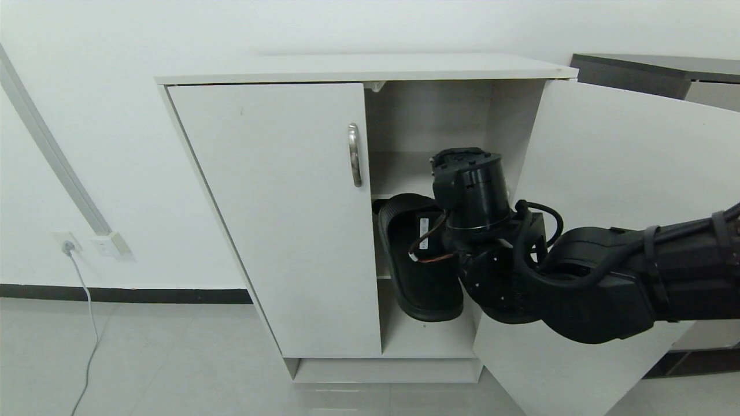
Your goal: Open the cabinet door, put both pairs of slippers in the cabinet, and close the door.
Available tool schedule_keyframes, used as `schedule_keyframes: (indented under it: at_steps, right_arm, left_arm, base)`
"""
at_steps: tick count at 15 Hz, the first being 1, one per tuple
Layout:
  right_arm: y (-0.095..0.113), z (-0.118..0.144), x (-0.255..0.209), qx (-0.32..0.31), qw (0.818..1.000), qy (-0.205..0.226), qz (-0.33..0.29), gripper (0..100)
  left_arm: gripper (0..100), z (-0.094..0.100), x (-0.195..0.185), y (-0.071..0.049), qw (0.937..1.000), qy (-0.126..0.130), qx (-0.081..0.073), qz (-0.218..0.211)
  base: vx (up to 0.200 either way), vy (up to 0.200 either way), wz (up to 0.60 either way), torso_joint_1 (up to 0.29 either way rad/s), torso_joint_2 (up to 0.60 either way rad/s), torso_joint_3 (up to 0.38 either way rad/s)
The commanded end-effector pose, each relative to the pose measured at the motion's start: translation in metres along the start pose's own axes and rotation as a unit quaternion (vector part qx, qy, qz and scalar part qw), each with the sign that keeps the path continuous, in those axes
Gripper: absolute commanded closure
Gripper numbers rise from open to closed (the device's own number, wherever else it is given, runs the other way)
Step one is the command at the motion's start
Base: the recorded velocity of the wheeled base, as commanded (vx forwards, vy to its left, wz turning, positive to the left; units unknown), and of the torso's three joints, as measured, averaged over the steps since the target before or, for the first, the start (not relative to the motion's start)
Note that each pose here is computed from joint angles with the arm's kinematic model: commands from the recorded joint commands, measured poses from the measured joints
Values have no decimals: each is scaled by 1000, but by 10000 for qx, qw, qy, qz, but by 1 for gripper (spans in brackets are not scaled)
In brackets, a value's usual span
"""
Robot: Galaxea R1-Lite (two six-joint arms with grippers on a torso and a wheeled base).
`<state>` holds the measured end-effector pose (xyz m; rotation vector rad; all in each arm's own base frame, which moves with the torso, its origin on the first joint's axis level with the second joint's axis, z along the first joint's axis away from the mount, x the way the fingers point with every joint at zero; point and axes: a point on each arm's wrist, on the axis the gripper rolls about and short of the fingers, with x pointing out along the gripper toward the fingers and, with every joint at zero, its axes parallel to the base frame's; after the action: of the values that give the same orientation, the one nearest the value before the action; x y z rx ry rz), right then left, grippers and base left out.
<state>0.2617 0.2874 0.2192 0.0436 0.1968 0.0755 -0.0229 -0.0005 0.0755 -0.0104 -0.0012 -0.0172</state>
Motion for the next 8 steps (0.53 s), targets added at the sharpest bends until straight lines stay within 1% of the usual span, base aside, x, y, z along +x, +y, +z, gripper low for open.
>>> schedule_keyframes:
  at_steps: [1, 4, 8]
  right_arm:
    - [3, 0, 3, -25, 10000, -23, -34, 100]
    - [3, 0, 6, -29, 9998, -74, -171, 100]
    - [0, 0, 6, -12, 9998, -65, -196, 100]
  left_arm:
    - [100, 0, 0, 0, 10000, 6, -2, 2]
    - [100, 0, 0, 0, 10000, 6, 6, 17]
    - [100, 0, 0, 0, 10000, 6, 6, 10]
  base:
    - [0, 0, 0, 0, 0, 0]
    - [0, 0, 0, 0, 0, 0]
    - [200, 0, 0, 1, 1, 4]
